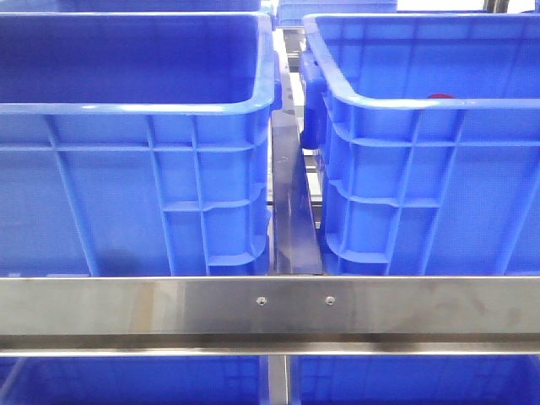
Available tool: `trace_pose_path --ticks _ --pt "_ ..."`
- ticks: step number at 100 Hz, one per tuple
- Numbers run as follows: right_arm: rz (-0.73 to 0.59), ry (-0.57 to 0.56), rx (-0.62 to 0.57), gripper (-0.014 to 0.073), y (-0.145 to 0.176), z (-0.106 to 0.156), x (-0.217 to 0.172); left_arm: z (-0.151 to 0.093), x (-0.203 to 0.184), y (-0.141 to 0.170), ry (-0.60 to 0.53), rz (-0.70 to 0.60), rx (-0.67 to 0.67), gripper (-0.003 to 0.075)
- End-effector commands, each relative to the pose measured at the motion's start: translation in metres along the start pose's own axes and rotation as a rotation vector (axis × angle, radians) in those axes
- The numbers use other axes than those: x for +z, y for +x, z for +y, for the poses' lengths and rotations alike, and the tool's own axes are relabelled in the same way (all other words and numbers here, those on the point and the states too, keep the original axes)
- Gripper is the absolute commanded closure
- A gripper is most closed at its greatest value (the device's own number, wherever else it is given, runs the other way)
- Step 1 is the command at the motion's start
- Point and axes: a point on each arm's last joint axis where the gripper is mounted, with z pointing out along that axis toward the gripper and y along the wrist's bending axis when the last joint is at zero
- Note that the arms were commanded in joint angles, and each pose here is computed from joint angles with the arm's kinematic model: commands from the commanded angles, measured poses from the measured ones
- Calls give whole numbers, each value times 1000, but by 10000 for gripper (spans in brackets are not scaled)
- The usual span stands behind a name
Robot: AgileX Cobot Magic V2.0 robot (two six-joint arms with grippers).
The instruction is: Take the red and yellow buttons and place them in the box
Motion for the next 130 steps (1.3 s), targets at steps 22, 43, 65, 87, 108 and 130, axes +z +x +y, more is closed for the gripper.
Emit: trace_pose_path --ticks 22,43,65,87,108,130 --pt "-116 -62 -35 383 -20 19 -5 8 -59 36 -124 -205 -60 199" --pt "-143 29 -94 383 -23 11 -5 1 -78 62 -127 -255 -51 422" --pt "-202 204 -137 383 -33 -9 -17 -2 -87 69 -128 -283 -46 738" --pt "-287 430 -198 383 -52 -38 -49 -2 -87 70 -128 -281 -46 739" --pt "-322 746 -295 383 -63 -66 -81 -2 -87 70 -127 -279 -46 739" --pt "-248 963 -363 383 -58 -96 -89 -2 -87 70 -127 -277 -47 739"
